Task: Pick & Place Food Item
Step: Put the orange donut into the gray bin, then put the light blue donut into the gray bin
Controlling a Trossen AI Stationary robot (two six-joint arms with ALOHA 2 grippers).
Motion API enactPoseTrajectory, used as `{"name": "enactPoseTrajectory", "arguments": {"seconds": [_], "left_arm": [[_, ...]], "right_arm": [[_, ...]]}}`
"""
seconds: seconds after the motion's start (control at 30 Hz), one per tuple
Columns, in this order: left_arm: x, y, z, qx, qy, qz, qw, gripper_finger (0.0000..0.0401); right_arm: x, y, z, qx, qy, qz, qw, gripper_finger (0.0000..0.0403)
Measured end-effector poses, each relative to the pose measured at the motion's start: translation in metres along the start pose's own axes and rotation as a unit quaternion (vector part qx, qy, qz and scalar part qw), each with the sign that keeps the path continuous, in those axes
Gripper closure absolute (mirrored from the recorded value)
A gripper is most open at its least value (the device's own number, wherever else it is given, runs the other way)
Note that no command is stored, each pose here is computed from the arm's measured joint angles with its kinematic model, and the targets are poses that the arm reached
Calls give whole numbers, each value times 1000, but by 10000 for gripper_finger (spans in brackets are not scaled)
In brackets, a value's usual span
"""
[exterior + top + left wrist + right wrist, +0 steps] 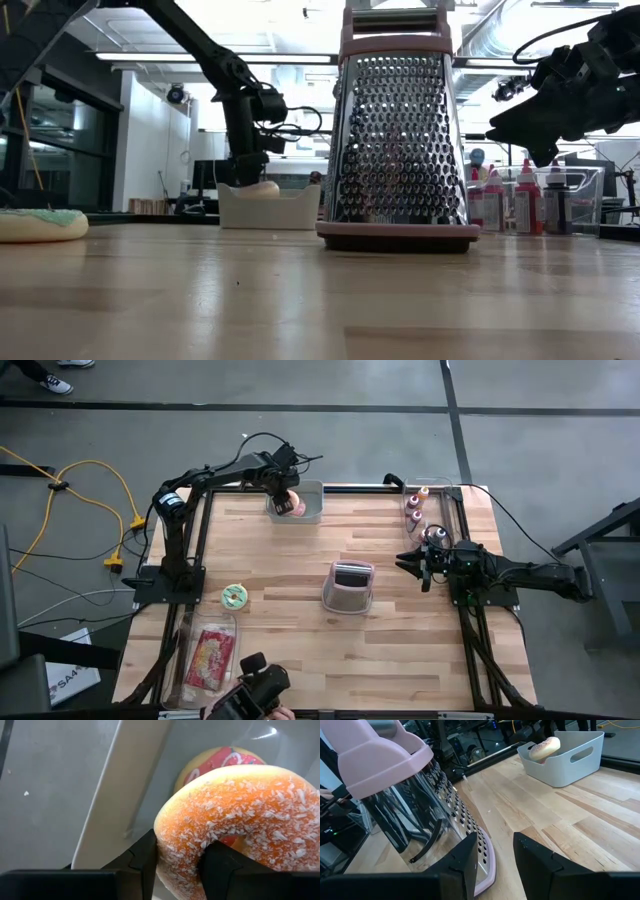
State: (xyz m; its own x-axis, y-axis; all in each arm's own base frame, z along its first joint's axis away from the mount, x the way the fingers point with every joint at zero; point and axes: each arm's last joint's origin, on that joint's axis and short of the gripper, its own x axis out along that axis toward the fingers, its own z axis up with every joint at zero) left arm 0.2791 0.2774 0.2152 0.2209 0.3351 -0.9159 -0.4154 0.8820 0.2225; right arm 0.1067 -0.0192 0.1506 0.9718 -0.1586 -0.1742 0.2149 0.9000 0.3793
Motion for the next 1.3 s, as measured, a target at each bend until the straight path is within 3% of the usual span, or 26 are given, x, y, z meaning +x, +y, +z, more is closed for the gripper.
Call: {"name": "enactPoseTrajectory", "arguments": {"seconds": [0.33, 0.73, 1.03, 1.3], "left_arm": [[0, 0, 1, 11, -2, 4, 1000, 222], [-3, 2, 0, 8, -1, 16, 1000, 219], [-42, 1, 3, 8, -49, 34, 998, 219], [-68, -15, 7, 16, -75, 31, 997, 219]], "right_arm": [[0, 0, 0, 0, 0, 0, 1000, 289], [0, 0, 0, 0, 0, 0, 1000, 289], [0, 0, 0, 0, 0, 0, 1000, 289], [0, 0, 0, 0, 0, 0, 1000, 289]]}}
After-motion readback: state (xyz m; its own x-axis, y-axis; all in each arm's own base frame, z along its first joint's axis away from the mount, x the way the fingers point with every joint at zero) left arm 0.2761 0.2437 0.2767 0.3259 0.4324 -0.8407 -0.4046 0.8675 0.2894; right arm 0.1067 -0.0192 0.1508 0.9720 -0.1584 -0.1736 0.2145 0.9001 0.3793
